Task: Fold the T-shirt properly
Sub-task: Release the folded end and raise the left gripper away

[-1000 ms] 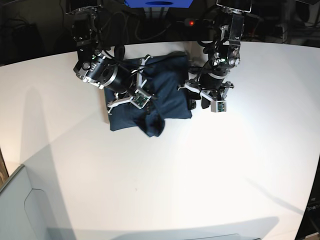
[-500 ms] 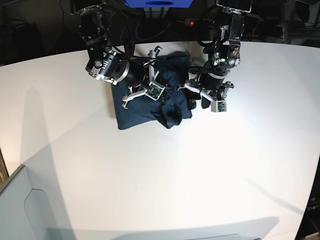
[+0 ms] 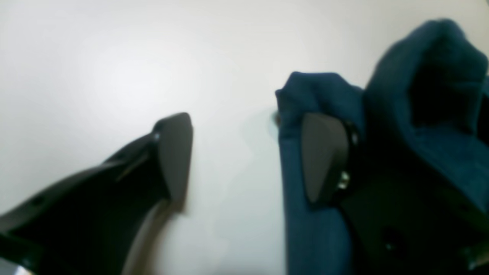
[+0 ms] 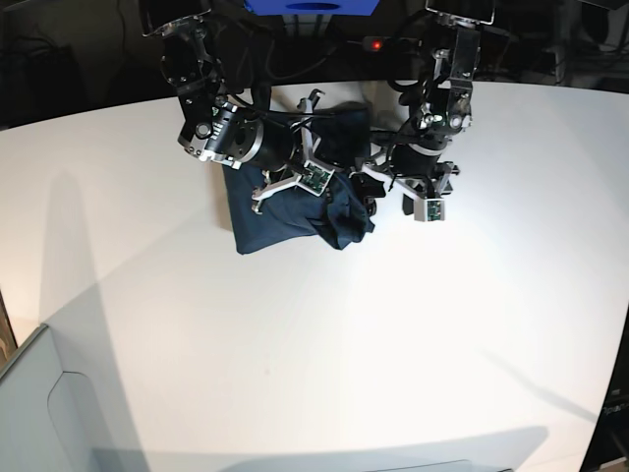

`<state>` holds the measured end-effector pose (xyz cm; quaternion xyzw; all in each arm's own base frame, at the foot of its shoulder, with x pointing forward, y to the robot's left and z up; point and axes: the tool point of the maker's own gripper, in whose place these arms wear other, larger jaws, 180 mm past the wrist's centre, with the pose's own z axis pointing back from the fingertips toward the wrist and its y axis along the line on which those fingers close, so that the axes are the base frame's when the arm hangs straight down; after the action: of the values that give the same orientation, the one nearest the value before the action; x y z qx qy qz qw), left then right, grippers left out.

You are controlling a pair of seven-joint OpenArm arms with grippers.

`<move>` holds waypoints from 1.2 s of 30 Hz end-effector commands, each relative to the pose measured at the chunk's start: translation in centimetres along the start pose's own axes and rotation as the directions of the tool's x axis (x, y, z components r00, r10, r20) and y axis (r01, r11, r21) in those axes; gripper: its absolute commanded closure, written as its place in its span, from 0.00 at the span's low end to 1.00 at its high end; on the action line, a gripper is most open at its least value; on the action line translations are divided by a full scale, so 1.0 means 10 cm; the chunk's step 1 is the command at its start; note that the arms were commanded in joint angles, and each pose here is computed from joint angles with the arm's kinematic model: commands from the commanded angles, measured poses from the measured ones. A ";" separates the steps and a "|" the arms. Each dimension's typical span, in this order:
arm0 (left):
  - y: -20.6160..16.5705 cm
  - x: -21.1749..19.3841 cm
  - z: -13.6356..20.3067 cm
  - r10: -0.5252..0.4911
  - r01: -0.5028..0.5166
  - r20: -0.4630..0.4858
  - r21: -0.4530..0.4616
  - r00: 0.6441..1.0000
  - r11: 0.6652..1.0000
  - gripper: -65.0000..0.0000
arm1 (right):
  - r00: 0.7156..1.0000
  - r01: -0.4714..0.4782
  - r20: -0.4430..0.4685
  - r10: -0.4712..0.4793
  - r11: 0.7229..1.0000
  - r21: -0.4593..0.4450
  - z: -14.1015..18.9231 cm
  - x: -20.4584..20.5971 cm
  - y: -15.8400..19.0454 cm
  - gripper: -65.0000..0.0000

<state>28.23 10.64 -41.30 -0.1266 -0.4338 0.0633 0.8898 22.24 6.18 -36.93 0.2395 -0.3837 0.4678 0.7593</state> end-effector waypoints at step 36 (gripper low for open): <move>1.60 0.93 1.20 0.008 -0.143 0.311 0.415 0.950 0.899 0.28 | 0.998 0.052 0.034 -0.047 0.986 -0.158 0.58 -0.14 -0.25 0.79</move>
<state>24.03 29.90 -32.88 0.0646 -0.5155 0.2180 0.8261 21.71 -0.64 -35.82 0.1798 -0.4045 0.4120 0.7964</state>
